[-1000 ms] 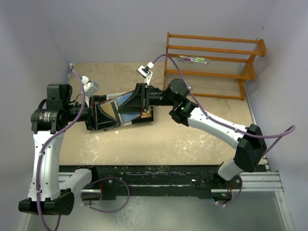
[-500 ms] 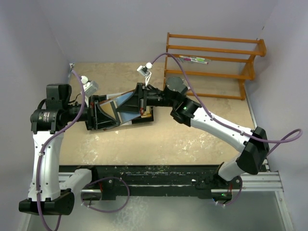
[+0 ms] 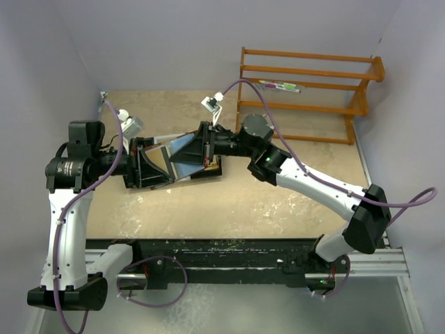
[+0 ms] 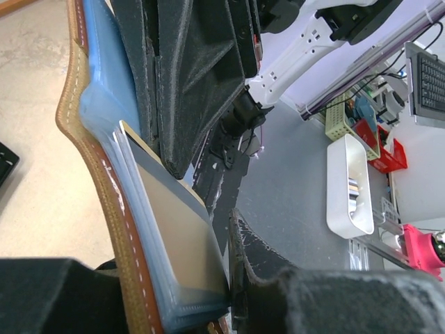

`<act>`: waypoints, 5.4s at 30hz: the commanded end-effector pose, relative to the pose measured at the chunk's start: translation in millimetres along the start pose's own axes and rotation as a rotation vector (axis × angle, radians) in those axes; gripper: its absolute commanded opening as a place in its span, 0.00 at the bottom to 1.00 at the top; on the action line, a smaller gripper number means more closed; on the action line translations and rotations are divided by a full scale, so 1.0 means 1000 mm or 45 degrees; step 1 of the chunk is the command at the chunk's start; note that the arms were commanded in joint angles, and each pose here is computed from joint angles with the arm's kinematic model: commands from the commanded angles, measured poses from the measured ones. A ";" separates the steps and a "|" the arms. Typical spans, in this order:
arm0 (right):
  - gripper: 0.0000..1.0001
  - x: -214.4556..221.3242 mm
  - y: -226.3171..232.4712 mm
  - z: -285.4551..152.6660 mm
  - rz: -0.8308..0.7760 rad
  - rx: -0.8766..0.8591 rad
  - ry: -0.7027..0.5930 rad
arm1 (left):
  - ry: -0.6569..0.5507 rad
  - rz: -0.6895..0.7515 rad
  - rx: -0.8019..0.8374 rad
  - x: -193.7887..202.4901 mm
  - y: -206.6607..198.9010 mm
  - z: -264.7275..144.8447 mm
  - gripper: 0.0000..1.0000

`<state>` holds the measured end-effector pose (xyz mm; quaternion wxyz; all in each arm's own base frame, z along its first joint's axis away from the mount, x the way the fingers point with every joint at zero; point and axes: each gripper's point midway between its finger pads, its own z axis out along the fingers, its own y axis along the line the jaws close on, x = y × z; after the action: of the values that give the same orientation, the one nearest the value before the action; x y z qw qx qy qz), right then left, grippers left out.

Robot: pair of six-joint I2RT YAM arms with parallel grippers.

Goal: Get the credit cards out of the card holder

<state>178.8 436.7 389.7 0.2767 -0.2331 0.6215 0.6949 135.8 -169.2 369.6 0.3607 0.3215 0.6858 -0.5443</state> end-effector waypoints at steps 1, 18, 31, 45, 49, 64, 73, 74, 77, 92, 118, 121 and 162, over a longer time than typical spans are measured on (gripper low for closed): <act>0.00 0.025 -0.024 -0.008 0.120 0.029 0.072 | -0.075 0.238 0.305 -0.025 -0.051 -0.002 0.29; 0.00 0.012 -0.022 -0.030 0.106 0.021 0.032 | -0.072 0.229 0.322 -0.027 -0.055 -0.003 0.17; 0.43 -0.011 0.015 -0.026 -0.002 -0.087 0.042 | -0.062 0.154 0.315 -0.026 -0.051 -0.003 0.05; 0.60 -0.019 0.022 -0.023 0.027 -0.115 0.026 | -0.057 0.095 0.279 -0.027 -0.038 0.000 0.05; 0.63 -0.025 0.021 -0.019 0.027 -0.117 -0.009 | -0.056 0.090 0.274 -0.025 -0.037 0.000 0.06; 0.66 -0.018 0.008 -0.010 0.053 -0.082 0.001 | -0.058 0.107 0.314 -0.023 -0.045 -0.001 0.07; 0.60 -0.018 0.016 -0.009 0.056 -0.139 -0.001 | -0.057 0.090 0.327 -0.019 -0.045 -0.001 0.07; 0.59 -0.017 0.018 -0.010 0.068 -0.150 0.012 | -0.057 0.088 0.322 -0.019 -0.045 -0.001 0.07; 0.58 -0.019 0.026 -0.012 0.029 -0.159 0.031 | -0.056 0.084 0.304 -0.019 -0.043 -0.001 0.07; 0.49 -0.034 0.027 -0.010 -0.104 -0.066 0.040 | -0.023 0.026 0.165 -0.012 -0.014 0.004 0.09; 0.00 -0.024 0.014 -0.025 -0.086 -0.079 0.034 | -0.055 0.019 0.328 -0.018 -0.045 -0.001 0.20; 0.00 -0.024 0.008 -0.033 -0.074 -0.059 0.023 | -0.055 0.018 0.336 -0.019 -0.046 -0.001 0.20; 0.00 -0.042 -0.242 -0.118 -0.021 0.883 0.002 | 0.125 0.268 -0.473 -0.008 0.048 -0.021 0.12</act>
<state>335.7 323.3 245.2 0.3158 -0.1295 0.7979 0.4969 194.9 -130.3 333.1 0.4173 0.3104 0.7880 -0.3294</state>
